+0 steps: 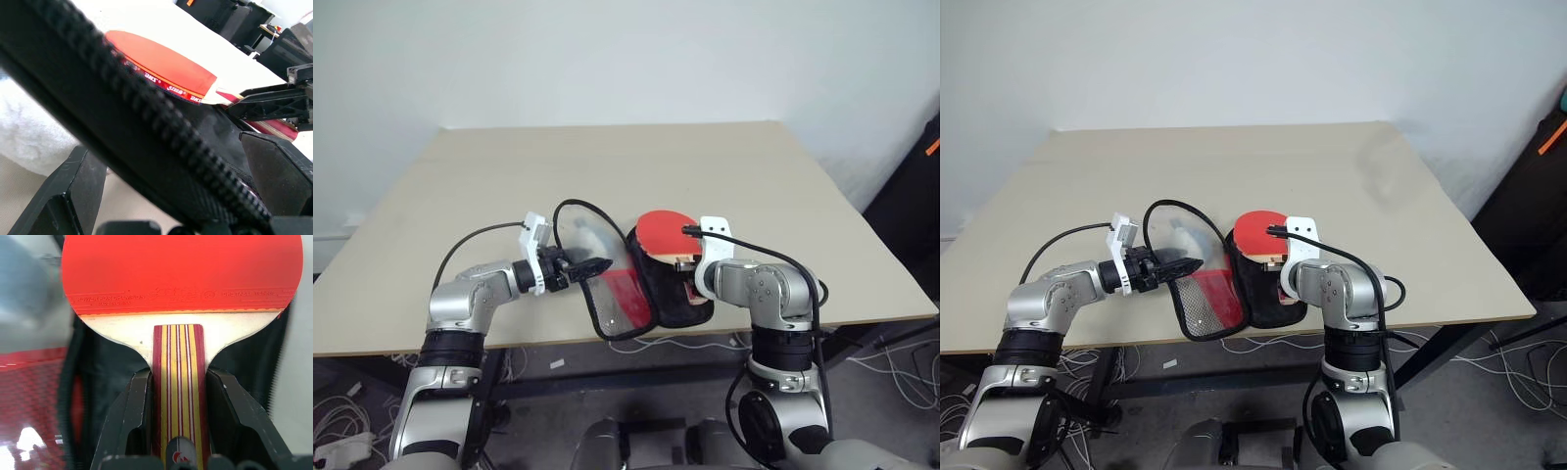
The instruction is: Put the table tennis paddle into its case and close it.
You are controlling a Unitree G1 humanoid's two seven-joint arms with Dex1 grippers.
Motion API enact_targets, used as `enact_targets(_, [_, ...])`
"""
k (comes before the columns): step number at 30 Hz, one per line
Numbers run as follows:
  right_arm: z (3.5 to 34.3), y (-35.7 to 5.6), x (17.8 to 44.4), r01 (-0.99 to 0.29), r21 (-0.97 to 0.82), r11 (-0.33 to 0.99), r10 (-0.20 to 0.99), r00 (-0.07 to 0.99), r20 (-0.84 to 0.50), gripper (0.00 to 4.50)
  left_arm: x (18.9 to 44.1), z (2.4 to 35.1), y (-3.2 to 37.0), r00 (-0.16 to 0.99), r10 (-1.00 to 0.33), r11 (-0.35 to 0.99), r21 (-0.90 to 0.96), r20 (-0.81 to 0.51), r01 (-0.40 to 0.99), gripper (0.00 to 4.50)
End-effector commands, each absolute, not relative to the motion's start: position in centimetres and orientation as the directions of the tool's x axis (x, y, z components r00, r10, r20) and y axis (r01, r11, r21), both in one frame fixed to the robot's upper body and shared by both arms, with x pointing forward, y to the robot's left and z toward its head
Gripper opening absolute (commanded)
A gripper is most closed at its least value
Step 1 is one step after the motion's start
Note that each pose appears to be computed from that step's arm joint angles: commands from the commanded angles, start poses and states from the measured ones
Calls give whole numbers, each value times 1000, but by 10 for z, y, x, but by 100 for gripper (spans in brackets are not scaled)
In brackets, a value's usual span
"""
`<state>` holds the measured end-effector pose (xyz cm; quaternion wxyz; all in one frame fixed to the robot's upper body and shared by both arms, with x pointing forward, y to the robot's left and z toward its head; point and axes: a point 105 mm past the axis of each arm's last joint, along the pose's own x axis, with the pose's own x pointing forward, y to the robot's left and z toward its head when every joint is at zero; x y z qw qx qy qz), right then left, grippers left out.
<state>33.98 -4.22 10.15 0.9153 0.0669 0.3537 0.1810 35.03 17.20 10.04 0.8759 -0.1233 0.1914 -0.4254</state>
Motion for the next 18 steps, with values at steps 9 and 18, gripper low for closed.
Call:
enact_targets(9, [146, 6, 333, -434, 305, 848, 530, 669, -521, 123, 355, 110, 173, 579, -789, 612, -346, -206, 711, 450])
enact_targets(18, [131, -12, 330, -362, 298, 883, 469, 664, -583, 123, 357, 112, 175, 583, -786, 616, -341, -206, 710, 450])
